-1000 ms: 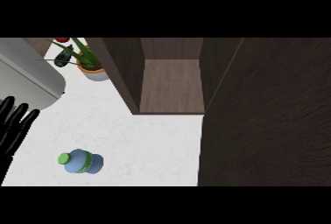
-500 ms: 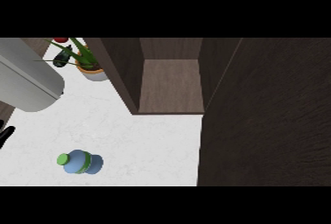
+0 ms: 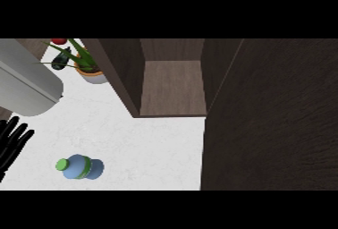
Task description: Pick up the bottled water, place it into the cabinet and close the cabinet
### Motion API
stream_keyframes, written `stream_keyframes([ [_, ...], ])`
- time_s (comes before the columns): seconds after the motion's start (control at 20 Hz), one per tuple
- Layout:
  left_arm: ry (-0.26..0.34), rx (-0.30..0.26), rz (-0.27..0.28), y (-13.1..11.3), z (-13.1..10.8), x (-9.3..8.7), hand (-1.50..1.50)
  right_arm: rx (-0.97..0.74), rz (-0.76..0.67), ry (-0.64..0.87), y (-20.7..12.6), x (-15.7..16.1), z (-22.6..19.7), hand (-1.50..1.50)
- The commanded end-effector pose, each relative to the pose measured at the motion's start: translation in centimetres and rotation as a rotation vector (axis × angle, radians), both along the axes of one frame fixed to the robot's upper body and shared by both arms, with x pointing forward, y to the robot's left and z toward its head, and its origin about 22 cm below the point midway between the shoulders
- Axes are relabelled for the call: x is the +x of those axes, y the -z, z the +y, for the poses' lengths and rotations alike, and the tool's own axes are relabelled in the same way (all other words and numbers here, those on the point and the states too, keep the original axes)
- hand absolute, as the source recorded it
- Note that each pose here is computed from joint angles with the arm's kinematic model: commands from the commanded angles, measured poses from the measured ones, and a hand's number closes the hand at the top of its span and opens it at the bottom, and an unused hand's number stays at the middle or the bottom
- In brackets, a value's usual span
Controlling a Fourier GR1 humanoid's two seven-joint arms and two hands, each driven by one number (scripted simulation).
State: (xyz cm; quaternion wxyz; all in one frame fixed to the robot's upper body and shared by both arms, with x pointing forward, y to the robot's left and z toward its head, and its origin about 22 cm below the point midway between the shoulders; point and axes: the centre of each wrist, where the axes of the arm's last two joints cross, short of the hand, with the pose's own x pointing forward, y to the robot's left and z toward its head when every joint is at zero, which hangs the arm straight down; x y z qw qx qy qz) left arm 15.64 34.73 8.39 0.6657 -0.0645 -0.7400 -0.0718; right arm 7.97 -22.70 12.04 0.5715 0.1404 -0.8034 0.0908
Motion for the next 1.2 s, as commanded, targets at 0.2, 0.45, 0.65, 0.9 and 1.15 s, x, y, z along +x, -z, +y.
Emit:
stream_keyframes([
  [0.2,0.033,-0.008,0.142,6.0,-0.4,1.3,-1.5,0.002,-0.059,0.0,-3.1,-3.4,0.2,-1.5],
  [0.45,0.015,-0.057,0.197,10.4,0.8,4.2,-1.5,-0.012,-0.06,-0.004,-3.5,-3.2,0.2,-1.5],
  [0.65,0.01,-0.068,0.201,13.4,1.4,3.4,-1.5,-0.014,-0.051,-0.002,-3.7,-3.9,-0.2,-1.5],
  [0.9,0.052,-0.068,0.222,16.9,0.8,5.8,-1.5,-0.002,-0.039,0.005,-1.9,-3.9,0.7,-1.5],
  [1.15,0.096,-0.09,0.226,19.0,0.7,5.6,-1.5,0.0,-0.046,-0.004,-3.6,-4.4,0.6,-1.5],
])
